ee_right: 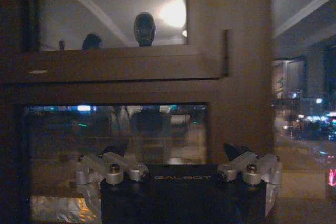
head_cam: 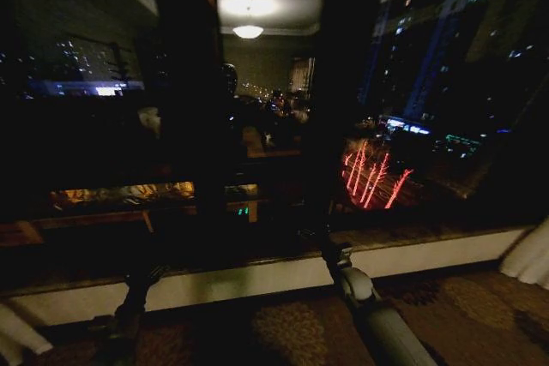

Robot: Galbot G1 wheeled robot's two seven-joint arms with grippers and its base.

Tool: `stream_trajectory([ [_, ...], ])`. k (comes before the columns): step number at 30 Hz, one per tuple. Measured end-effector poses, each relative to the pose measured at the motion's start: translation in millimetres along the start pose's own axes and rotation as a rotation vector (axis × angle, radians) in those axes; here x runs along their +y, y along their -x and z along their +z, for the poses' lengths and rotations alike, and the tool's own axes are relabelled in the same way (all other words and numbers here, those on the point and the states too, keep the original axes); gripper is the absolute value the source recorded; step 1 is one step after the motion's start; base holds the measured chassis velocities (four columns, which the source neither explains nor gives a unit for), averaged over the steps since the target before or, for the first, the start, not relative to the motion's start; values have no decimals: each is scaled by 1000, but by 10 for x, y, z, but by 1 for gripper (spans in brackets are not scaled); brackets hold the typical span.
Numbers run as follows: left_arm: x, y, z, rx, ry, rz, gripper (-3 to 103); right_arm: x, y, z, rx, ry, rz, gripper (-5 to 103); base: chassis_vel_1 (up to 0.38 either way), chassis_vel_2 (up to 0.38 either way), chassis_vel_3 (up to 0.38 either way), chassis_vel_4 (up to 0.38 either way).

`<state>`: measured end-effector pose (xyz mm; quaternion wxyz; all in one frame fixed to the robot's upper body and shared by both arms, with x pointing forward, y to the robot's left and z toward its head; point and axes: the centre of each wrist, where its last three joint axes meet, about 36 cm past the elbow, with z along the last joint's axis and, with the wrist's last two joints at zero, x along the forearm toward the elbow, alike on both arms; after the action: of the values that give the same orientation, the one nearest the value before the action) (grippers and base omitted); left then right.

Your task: Open the curtains by pulling them apart, changing their state from closed to fully open.

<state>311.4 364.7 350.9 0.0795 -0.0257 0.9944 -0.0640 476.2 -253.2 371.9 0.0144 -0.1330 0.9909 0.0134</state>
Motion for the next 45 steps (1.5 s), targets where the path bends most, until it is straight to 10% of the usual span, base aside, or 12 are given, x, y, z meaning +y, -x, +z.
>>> stream_trajectory([
  [21,0,0,0,0,0,0,100,-1,0,0,0,0,0,100,-322,-326,317,327],
  [45,2,0,0,0,0,0,100,1,0,0,0,0,0,100,9,-2,8,-8],
])
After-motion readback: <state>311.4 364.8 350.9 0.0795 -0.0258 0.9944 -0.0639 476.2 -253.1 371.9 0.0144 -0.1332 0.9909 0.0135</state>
